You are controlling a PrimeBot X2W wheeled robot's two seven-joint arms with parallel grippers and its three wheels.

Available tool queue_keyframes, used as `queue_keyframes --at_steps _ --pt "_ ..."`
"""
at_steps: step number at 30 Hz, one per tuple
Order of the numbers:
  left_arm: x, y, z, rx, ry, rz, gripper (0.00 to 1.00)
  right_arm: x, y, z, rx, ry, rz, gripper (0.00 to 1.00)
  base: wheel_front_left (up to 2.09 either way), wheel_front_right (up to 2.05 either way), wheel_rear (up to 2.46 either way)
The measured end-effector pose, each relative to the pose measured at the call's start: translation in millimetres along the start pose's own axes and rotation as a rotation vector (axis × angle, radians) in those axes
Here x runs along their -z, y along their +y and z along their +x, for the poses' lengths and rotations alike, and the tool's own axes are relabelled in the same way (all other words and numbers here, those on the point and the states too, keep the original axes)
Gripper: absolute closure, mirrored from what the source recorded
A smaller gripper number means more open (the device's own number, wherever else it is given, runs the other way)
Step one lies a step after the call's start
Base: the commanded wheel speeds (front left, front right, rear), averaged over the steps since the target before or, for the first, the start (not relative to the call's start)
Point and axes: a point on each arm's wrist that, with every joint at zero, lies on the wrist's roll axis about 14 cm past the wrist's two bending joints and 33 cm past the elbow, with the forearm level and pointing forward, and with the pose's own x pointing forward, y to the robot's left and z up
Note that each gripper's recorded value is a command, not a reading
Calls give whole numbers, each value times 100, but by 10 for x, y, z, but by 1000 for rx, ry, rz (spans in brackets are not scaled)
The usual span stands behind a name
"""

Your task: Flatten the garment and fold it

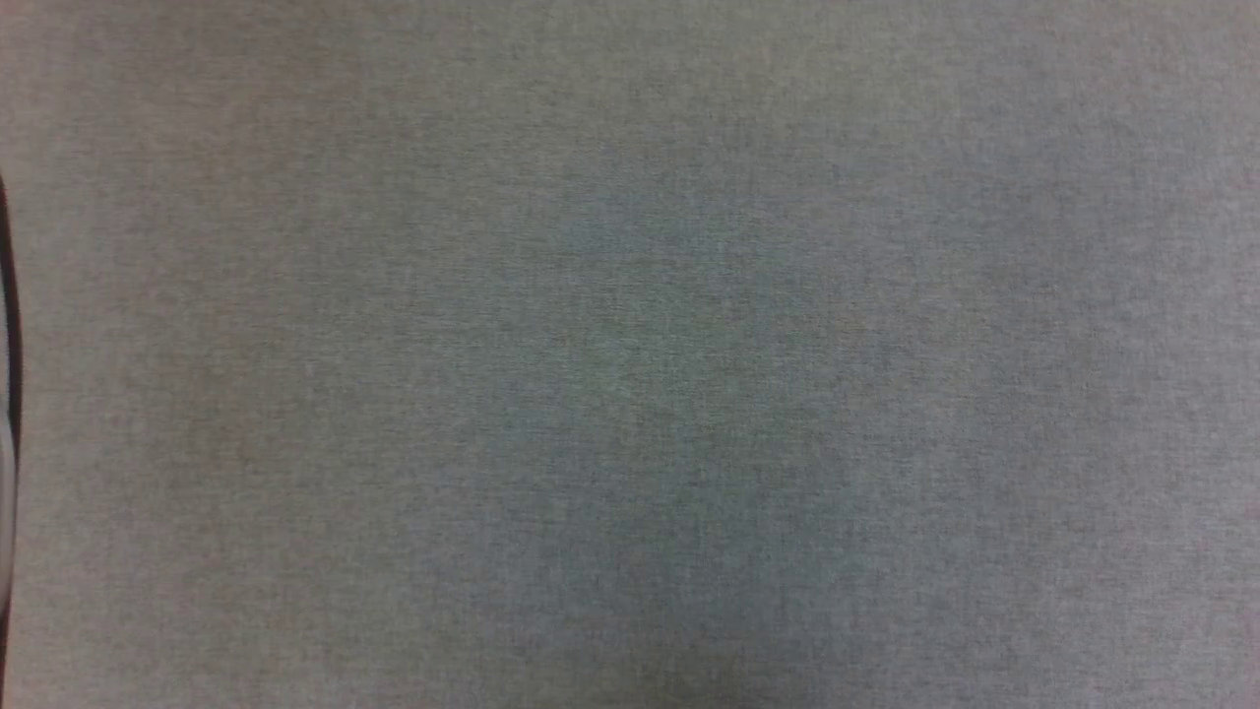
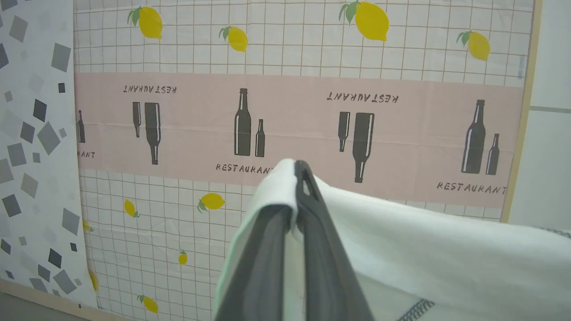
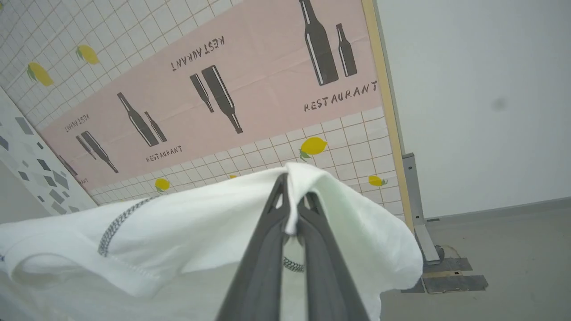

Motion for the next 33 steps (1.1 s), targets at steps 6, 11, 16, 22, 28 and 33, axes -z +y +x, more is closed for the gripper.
queue_keyframes --at_steps 6,11,16,22,28,33 --pt "47 76 53 -35 -46 -15 100 -41 31 76 -21 -67 39 100 0 0 0" --pt "201 147 15 -40 -5 -41 100 40 118 106 -46 -53 57 100 0 0 0" --pt "500 145 -147 -9 89 -75 100 219 178 18 -73 4 50 100 0 0 0" --pt "863 199 -556 7 218 -120 100 552 6 -346 -72 94 80 100 0 0 0" --pt "910 185 -1037 25 279 -168 100 860 -245 -1006 -40 177 86 100 0 0 0" --pt "952 276 -1700 -1 360 -185 100 1157 -389 -1775 6 268 111 100 0 0 0"
